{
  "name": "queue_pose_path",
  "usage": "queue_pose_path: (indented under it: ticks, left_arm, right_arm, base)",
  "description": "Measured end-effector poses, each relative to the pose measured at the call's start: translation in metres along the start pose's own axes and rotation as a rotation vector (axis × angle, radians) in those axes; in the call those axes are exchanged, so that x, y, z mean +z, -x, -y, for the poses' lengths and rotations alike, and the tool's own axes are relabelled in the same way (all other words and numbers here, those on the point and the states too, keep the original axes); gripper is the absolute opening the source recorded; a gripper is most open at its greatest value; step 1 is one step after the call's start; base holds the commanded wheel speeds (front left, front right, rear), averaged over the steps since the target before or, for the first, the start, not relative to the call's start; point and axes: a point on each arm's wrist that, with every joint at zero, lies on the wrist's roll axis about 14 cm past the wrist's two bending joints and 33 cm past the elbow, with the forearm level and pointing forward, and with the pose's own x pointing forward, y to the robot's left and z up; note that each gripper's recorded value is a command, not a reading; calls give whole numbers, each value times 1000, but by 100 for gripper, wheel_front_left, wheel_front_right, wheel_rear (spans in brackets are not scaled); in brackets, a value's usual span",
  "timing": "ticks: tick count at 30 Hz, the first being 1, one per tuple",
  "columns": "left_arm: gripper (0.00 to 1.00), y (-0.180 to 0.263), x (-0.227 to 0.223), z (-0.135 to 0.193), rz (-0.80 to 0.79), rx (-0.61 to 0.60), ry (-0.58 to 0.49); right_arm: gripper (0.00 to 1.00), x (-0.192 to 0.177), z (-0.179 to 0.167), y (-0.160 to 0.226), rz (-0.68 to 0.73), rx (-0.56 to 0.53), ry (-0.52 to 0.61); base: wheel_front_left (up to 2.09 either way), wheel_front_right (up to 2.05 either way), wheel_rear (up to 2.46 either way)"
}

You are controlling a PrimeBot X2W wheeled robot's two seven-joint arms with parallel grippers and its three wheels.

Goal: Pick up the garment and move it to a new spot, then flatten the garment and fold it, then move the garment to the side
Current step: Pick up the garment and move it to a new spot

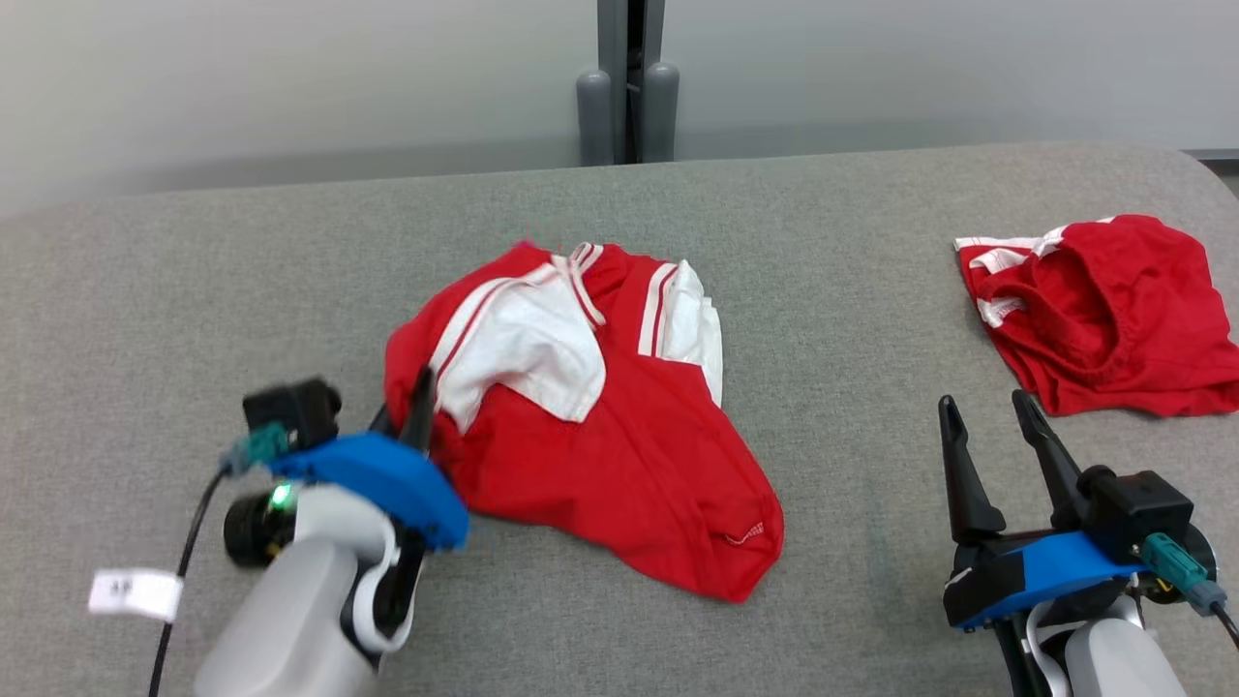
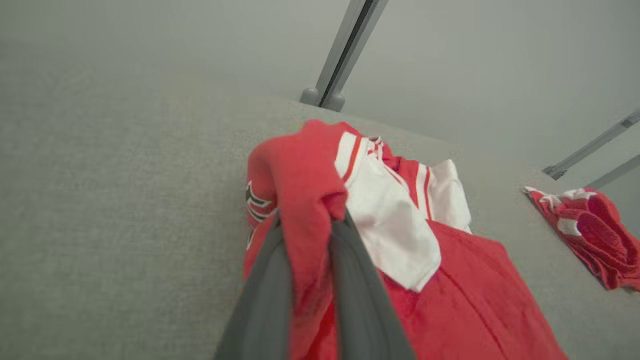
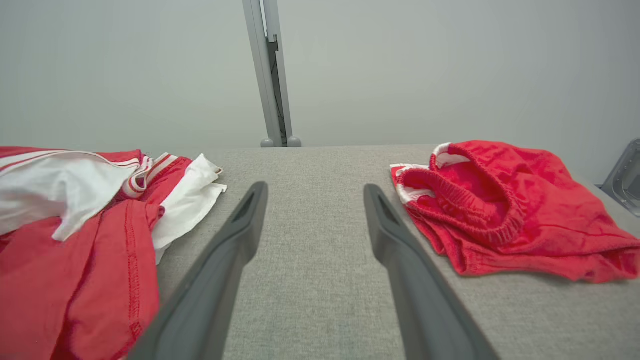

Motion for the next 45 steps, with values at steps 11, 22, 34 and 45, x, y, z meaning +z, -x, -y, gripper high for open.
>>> queue_pose_path:
  ticks: [11,22,34,45]
  left_arm:
    - [100,24,-29,-37,44,83,-81]
    - [100,54,37,-14,282,28,-168]
    - [100,128,19,-35,355,155,-98]
    - [100,150,-11,-34,314,188,-52]
  right_arm:
    - [100,-5,-8,-7,-10,24,11]
    - [100,18,-34,-11,48,100,51]
    - [100,9,-56,18,19,170,58]
    - [100,-5,-50,40,-1,148,-9]
  base:
    - [0,0,0]
    - [0,0,0]
    - [0,0,0]
    - [0,0,0]
